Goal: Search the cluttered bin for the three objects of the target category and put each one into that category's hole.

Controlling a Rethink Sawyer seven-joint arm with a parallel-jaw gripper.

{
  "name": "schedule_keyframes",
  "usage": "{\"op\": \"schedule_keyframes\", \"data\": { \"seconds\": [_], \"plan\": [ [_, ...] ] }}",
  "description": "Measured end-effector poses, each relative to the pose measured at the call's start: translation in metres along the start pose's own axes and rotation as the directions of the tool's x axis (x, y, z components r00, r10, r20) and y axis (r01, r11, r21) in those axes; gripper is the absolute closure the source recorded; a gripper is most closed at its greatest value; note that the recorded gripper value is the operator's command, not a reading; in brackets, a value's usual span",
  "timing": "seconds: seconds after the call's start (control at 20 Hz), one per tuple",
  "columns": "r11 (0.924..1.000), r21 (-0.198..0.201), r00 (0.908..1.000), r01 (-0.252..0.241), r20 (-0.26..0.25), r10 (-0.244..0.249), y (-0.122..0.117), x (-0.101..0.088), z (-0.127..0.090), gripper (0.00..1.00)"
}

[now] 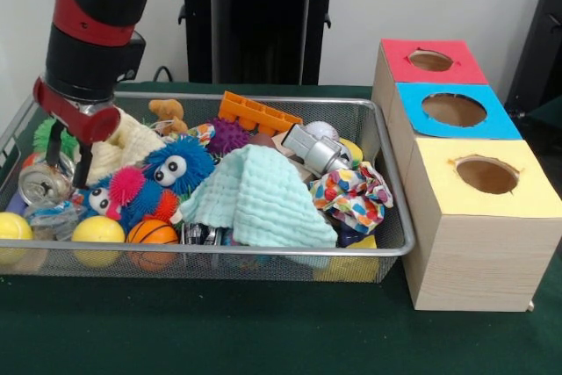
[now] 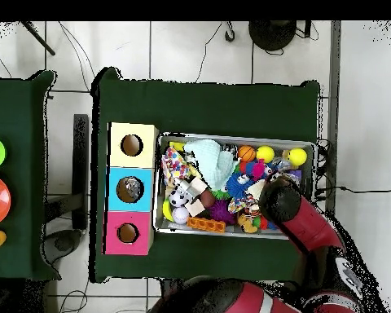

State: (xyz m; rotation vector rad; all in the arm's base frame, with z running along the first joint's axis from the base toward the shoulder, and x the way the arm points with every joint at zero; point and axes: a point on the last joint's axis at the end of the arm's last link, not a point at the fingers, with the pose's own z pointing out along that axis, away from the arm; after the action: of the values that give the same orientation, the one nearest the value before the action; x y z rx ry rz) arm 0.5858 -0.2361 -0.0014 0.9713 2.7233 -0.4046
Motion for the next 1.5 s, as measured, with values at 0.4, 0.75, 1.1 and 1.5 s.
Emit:
{"op": "schedule_keyframes", "data": {
  "seconds": [0.4, 0.75, 1.1, 1.5],
  "plan": [
    [0.9995, -0.026, 0.9996, -0.017, 0.021, 0.018, 0.004, -0.017, 0.0, 0.0],
    [0.9982, -0.039, 0.9967, -0.045, 0.065, 0.047, -0.004, -0.041, 0.006, 0.0],
    [0.9983, -0.026, 0.9961, -0.052, 0.07, 0.054, -0.011, -0.036, 0.024, 0.0],
    [0.9983, -0.029, 0.9959, -0.051, 0.074, 0.053, -0.009, -0.038, 0.025, 0.0]
  ]
}}
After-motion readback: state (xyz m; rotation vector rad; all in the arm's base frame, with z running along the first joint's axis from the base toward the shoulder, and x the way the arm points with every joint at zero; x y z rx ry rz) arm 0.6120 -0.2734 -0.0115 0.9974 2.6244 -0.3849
